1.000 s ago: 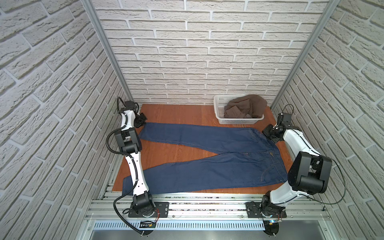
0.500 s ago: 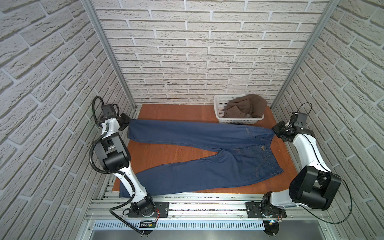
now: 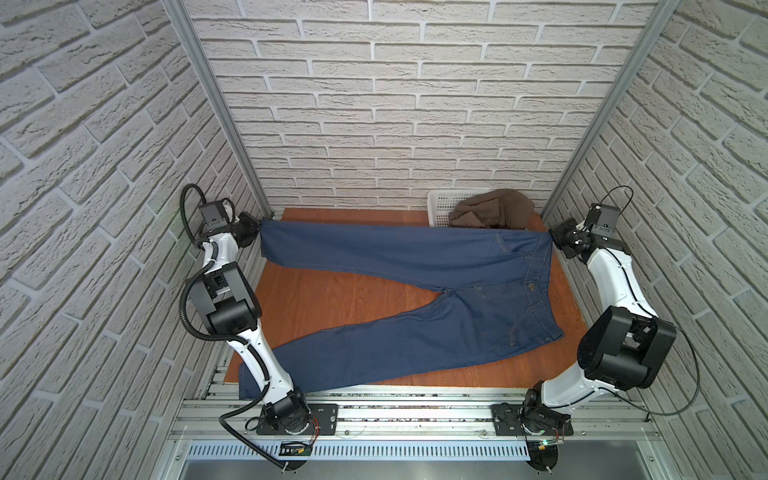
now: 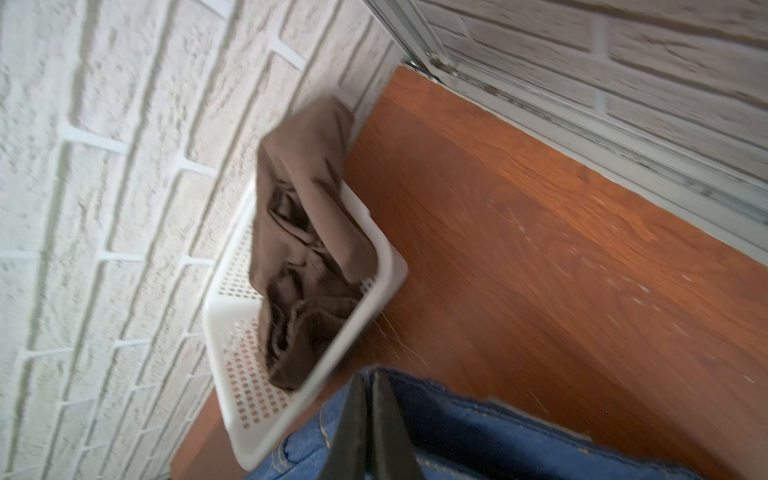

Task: Fold and stack the trousers
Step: 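Lift the leg hem and waistband with both grippers, pulling the top leg taut, then swing the held leg toward the robot with both grippers, folding jeans lengthwise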

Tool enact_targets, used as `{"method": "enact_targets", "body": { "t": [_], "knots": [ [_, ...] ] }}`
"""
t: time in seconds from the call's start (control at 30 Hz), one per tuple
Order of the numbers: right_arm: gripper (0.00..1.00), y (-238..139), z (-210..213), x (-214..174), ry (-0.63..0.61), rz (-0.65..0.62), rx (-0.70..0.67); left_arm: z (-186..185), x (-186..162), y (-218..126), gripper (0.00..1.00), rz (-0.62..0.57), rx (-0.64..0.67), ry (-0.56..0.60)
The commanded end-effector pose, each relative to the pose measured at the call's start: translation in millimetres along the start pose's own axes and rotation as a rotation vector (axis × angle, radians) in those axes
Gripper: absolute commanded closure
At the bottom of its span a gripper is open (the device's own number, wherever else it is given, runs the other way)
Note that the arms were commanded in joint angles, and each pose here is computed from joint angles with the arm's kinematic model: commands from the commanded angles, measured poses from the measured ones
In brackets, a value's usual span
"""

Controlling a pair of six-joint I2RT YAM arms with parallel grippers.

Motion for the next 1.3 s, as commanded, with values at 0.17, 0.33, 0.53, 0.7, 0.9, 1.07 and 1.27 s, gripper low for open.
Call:
{"method": "enact_targets", "body": {
  "t": [0.17, 0.33, 0.53, 0.7, 0.9, 1.07, 1.27],
  "knots": [
    [0.95, 16, 45, 38, 0.006, -0.131, 0.192, -26, 67, 12, 1.00, -0.232, -0.138, 0.030],
    [0.95, 24, 51, 45, -0.008, -0.143, 0.199, -35, 78, 22, 1.00, -0.245, -0.184, 0.011],
    [0.95, 35, 40, 46, -0.015, -0.131, 0.175, -33, 61, 3, 1.00, -0.269, -0.212, -0.010],
    [0.95, 45, 21, 47, -0.006, -0.106, 0.141, 1, 24, -49, 1.00, -0.372, -0.206, -0.100],
    [0.95, 50, -3, 43, -0.026, -0.102, 0.103, 34, -32, -97, 1.00, -0.476, -0.199, -0.213],
    [0.95, 44, -26, 42, -0.039, -0.109, 0.036, 42, -62, -141, 1.00, -0.520, -0.183, -0.243],
    [0.95, 28, -59, 39, -0.003, -0.101, -0.059, 55, -109, -194, 1.00, -0.563, -0.071, -0.301]
  ]
}}
Point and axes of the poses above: each gripper's point midway between its finger pads, its own y axis out along the fingers, its own z axis along the line the jaws close on, x = y × z, the point moved 8 cm from there along -y, back along the fingers, and after that the axes turned 14 degrees about y, right-handed, at the moved point
